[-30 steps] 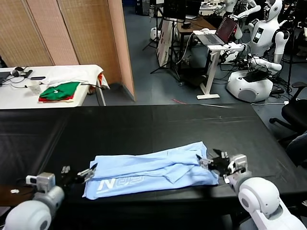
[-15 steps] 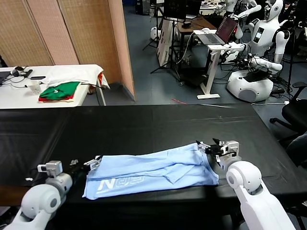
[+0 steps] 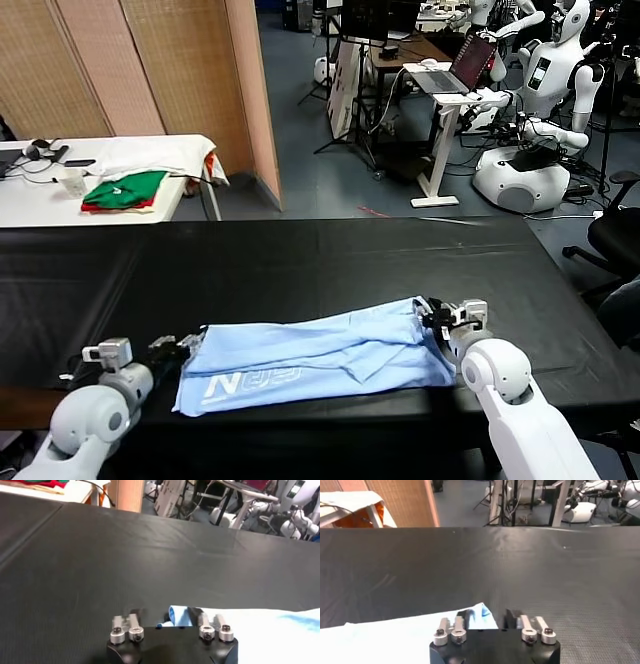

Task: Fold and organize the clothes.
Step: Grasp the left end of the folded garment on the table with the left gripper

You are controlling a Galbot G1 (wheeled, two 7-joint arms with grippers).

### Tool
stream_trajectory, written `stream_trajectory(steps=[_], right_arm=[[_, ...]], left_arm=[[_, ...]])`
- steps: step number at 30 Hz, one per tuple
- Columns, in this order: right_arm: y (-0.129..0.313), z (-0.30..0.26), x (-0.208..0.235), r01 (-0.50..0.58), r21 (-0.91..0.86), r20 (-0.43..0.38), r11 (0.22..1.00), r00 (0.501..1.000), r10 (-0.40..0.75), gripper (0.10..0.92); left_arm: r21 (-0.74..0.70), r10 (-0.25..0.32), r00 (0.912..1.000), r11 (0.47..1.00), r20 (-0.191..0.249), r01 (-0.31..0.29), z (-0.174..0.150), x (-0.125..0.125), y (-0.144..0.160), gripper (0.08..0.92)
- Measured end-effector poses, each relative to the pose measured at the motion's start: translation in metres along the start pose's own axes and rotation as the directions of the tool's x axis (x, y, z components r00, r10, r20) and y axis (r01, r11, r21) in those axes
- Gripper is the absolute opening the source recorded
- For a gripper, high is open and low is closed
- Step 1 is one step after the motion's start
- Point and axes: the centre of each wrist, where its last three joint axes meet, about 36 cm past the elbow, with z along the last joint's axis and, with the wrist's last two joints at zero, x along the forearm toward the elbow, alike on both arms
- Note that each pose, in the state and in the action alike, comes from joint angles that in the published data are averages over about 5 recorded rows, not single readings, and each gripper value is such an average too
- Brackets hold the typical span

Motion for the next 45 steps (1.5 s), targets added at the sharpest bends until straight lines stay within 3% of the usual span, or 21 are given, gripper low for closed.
stream_trajectory(steps=[2,5,12,19,22,25,28,33,39,45], right_arm=[[0.000,0.000,0.002,-0.006,-0.001,0.007,1.000,1.000,0.006,0.168],[0.001,0.002,0.006,-0.017,-0.003,0.020,1.000,1.000,0.017,0.144],[0.008,0.007,0.016,-0.082,0.008,0.063,0.997,0.995,0.081,0.141],[0.014,0.015,0.019,-0.081,-0.005,0.066,0.997,0.995,0.082,0.143],[0.011,0.015,0.020,-0.061,-0.006,0.076,0.998,0.995,0.061,0.220],[0.006,0.014,0.026,-0.025,0.000,0.087,1.000,0.996,0.024,0.396],[0.000,0.012,0.036,0.009,0.011,0.096,1.000,0.995,-0.010,0.585],[-0.008,0.011,0.060,0.020,0.015,0.119,1.000,0.993,-0.022,0.855],[-0.016,0.015,0.086,0.012,0.015,0.131,1.000,0.991,-0.014,0.906],[-0.016,0.021,0.097,0.010,0.019,0.125,1.000,0.992,-0.012,0.907]], left_arm=[[-0.014,0.001,1.0000,1.000,0.008,-0.001,0.001,-0.001,-0.002,0.214],[-0.043,0.000,0.9996,0.999,0.027,0.001,0.003,-0.002,-0.007,0.147],[-0.114,-0.015,0.9971,0.993,0.075,0.024,0.001,-0.004,-0.013,0.146],[-0.156,-0.015,0.9947,0.987,0.102,0.030,-0.002,-0.013,-0.015,0.146],[-0.162,-0.013,0.9943,0.986,0.106,0.030,-0.001,-0.017,-0.015,0.146],[-0.164,-0.016,0.9935,0.986,0.113,0.035,0.001,-0.017,-0.014,0.147],[-0.166,-0.030,0.9912,0.985,0.129,0.052,0.002,-0.013,-0.014,0.215],[-0.147,-0.061,0.9864,0.986,0.153,0.084,0.005,-0.001,-0.014,0.510],[-0.093,-0.076,0.9825,0.991,0.170,0.093,0.013,0.021,-0.019,0.848],[-0.035,-0.079,0.9823,0.996,0.170,0.086,0.030,0.037,-0.032,0.906]])
